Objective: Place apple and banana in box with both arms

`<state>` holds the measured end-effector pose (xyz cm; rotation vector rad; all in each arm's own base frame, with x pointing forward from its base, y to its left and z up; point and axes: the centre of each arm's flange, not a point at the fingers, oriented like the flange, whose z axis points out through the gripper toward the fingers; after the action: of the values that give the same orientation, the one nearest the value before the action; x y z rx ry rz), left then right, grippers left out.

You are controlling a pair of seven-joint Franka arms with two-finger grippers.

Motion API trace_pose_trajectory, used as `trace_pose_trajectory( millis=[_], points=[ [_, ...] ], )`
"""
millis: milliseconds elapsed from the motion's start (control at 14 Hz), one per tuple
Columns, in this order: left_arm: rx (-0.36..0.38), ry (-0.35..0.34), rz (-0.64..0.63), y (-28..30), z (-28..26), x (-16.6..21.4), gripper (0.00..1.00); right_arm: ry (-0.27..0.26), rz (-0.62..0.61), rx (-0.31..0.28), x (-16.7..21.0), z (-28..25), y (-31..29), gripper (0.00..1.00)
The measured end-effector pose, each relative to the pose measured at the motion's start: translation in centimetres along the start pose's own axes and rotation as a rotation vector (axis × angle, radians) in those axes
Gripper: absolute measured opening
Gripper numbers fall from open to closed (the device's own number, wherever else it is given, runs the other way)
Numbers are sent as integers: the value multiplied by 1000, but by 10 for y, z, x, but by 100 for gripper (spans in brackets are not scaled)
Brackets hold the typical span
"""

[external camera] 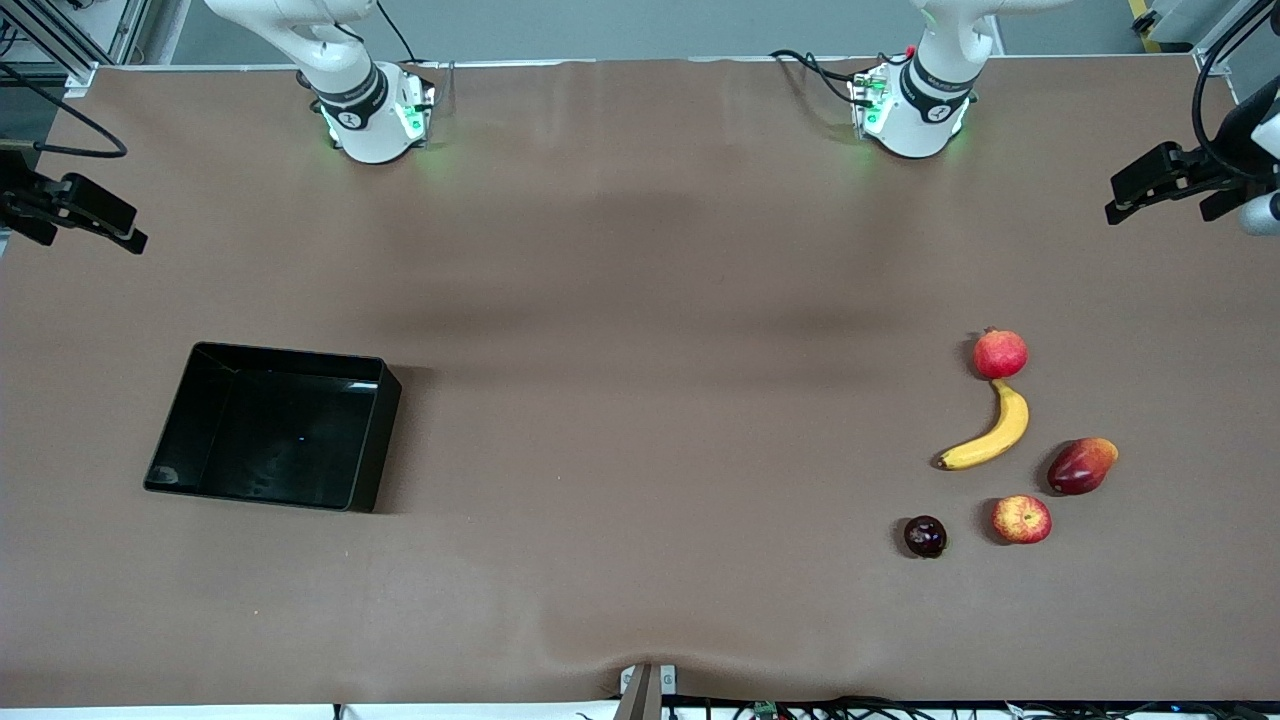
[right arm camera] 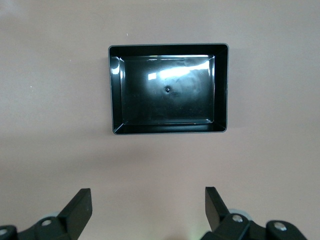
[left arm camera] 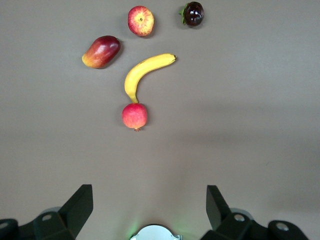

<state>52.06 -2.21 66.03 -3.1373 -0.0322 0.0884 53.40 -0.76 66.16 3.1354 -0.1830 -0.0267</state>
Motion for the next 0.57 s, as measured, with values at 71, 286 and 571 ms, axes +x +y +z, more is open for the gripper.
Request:
trace_pose_trajectory(
  millis=[71,286,571],
  points=[
    [0,-1,-2,-1,0,0,100,0,0,0,0,0,0,100],
    [0,-1,-6,-3,0,0,100,0,0,0,0,0,0,100],
    [0,-19,-5,-4,9,6,100,0,0,0,0,0,0,100]
  ],
)
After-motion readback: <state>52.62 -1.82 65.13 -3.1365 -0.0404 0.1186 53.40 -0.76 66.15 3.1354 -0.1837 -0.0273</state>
